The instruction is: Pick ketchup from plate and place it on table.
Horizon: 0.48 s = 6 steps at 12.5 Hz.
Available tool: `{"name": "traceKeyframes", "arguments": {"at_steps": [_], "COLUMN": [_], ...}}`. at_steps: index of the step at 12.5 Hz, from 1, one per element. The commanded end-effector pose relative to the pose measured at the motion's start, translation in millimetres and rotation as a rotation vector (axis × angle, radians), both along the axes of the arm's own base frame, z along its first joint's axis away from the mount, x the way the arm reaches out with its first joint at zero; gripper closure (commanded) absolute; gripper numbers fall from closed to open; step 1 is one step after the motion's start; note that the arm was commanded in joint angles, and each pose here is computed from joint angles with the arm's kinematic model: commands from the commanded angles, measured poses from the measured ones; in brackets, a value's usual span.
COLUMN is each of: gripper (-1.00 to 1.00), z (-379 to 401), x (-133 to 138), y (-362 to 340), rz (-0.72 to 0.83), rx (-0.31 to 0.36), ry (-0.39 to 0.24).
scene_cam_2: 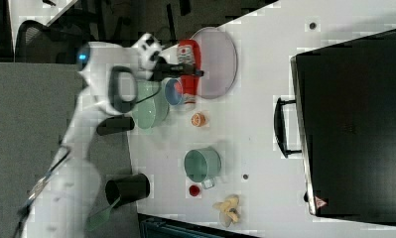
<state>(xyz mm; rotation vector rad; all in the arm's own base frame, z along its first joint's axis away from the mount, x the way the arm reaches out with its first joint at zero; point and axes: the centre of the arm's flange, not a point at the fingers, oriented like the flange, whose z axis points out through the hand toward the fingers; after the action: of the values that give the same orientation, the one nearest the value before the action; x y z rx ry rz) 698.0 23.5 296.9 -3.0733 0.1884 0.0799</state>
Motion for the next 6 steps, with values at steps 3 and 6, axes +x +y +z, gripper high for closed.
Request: {"name": "traceKeyframes", "arguments": {"at_steps": [3, 6], "gripper": [-0.24, -0.24], "z": [123.1, 120.6], "x": [-38.3, -70.9], "y": [-48.4, -62.1], "rz": [-0.116, -0.141], "rx": [-0.004, -0.020], "ry": [0.024, 0.060]}}
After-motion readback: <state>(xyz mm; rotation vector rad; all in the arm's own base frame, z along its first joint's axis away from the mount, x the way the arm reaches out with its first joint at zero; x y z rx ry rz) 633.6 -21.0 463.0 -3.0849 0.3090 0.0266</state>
